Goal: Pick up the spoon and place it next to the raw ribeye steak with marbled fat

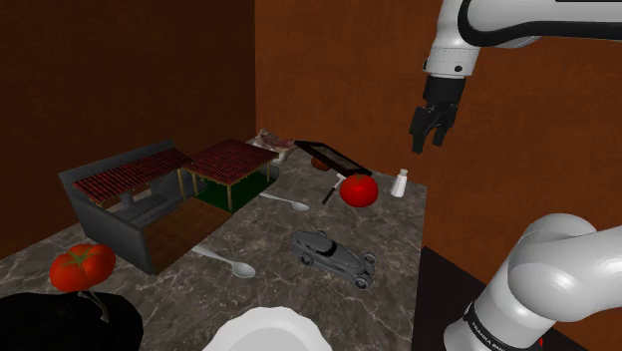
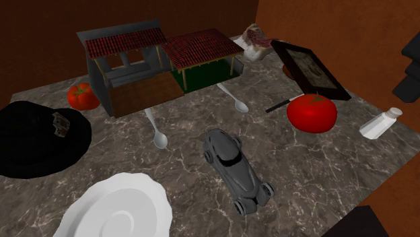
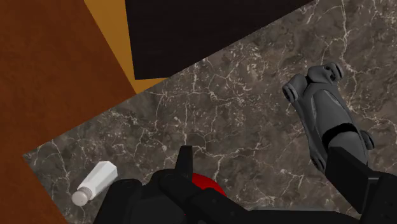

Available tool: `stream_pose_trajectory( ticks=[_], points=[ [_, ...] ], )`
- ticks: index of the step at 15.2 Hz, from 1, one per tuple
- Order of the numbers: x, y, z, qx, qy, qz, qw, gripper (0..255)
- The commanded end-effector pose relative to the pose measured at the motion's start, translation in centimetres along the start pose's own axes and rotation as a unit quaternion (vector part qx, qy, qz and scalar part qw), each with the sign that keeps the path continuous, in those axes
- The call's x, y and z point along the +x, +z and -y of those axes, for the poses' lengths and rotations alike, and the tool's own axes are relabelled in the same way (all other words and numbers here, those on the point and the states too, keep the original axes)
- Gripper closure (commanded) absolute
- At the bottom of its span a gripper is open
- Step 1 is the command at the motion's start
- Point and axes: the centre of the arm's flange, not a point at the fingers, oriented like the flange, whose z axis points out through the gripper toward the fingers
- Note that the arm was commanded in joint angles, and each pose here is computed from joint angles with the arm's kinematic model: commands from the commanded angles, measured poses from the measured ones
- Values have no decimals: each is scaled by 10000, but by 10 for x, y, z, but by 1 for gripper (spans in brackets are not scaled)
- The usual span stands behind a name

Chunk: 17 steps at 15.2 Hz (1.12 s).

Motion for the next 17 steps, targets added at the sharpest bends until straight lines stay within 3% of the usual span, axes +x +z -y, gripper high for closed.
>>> stream_pose_trajectory(
  ticks=[1,17],
  points=[
    [0,0,0,0,0,0,10000,0],
    [77,109,146,318,-510,-512,9969,0]
  ],
)
